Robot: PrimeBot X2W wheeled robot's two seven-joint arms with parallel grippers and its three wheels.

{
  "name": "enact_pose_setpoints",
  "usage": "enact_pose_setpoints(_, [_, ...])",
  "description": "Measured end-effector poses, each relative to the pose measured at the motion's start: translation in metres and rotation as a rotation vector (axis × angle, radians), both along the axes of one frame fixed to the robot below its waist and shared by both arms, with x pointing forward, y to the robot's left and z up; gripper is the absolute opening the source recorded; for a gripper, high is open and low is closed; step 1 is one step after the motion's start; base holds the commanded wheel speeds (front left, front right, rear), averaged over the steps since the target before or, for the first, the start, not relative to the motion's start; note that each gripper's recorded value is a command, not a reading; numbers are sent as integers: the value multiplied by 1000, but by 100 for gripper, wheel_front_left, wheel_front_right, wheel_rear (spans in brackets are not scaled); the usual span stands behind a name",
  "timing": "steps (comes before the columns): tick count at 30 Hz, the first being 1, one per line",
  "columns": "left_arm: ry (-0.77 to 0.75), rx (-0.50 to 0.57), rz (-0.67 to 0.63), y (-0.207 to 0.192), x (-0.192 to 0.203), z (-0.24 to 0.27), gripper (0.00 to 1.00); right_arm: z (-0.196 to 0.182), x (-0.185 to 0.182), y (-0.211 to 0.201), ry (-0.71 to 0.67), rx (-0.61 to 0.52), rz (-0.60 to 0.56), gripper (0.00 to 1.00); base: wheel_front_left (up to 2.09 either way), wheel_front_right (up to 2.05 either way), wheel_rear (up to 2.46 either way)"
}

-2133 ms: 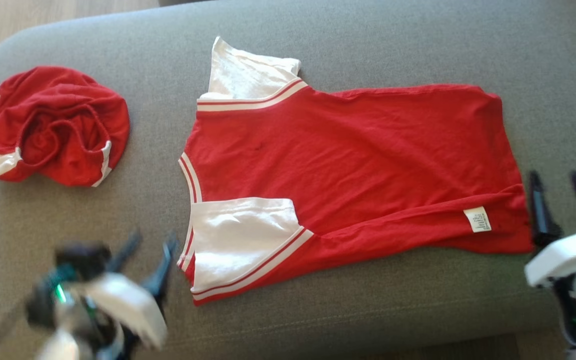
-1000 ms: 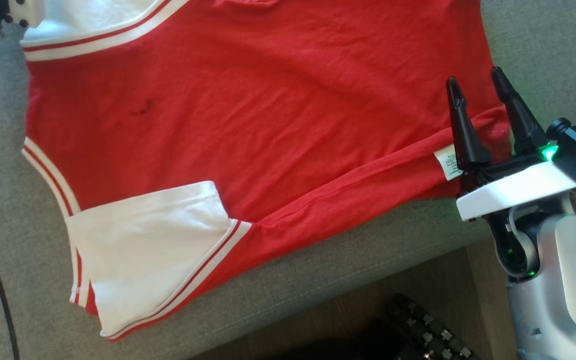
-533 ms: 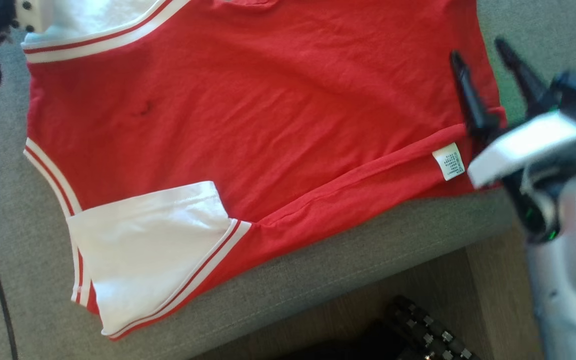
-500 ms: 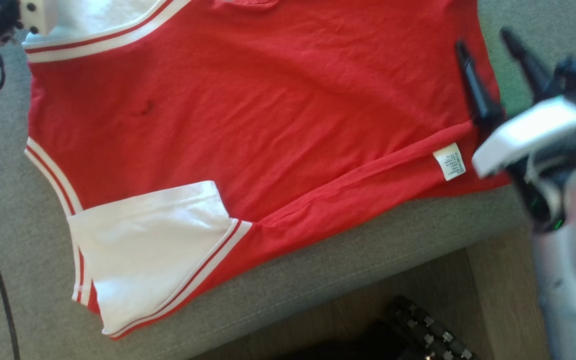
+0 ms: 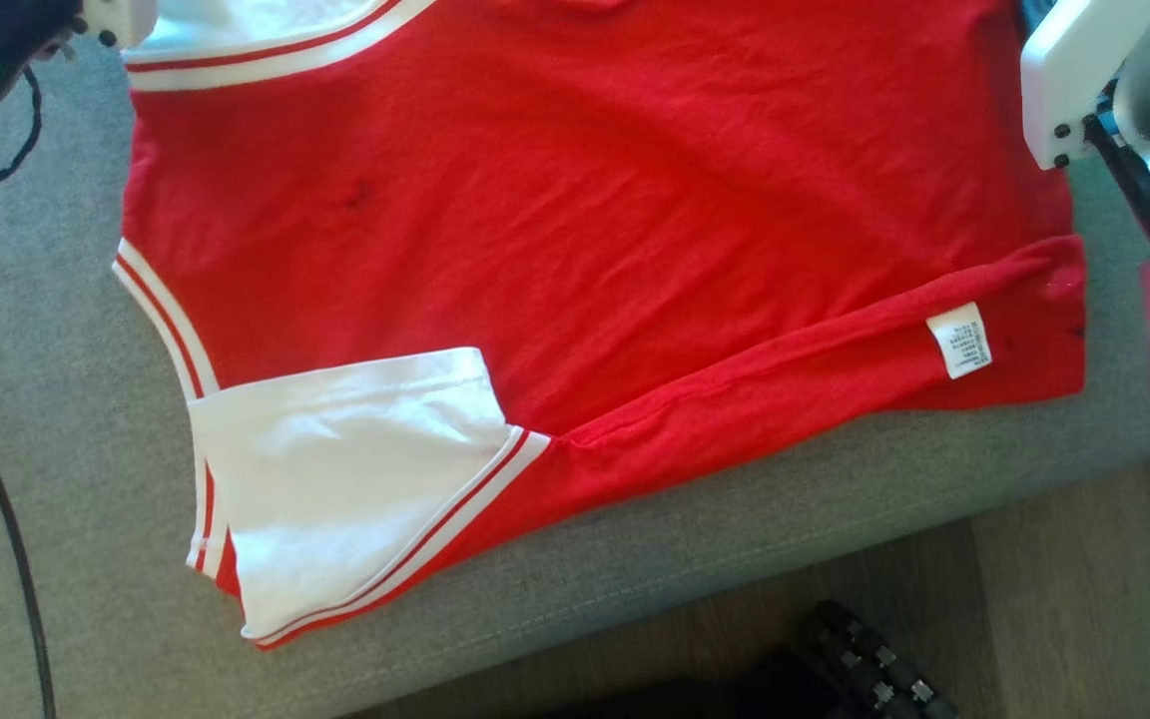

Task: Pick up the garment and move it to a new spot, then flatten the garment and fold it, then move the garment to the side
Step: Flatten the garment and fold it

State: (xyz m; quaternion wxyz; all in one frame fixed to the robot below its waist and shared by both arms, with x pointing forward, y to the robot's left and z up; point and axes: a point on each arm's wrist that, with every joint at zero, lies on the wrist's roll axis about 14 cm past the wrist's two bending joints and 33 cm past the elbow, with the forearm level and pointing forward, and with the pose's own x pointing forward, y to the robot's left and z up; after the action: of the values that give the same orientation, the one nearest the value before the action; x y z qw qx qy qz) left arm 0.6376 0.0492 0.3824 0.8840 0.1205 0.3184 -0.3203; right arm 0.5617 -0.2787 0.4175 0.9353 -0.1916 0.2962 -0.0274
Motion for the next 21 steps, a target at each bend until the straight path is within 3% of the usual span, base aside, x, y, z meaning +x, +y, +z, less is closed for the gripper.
enact_pose_setpoints(5, [15,7,-2,5,-4,-7,0,-20,-1,8,59,18,15,100,0,0,0])
enact_pose_setpoints(18, [-4,8,-10,8,1,-4,0,-28,10,37,73,111,91,100,0,0,0])
enact_pose_setpoints(19, [0,10,-10,8,0,-5,0,-28,11,39,73,112,95,90,0,0,0])
enact_pose_setpoints(21, [1,9,-6,10,0,-6,0,-32,10,41,92,126,93,49,0,0,0])
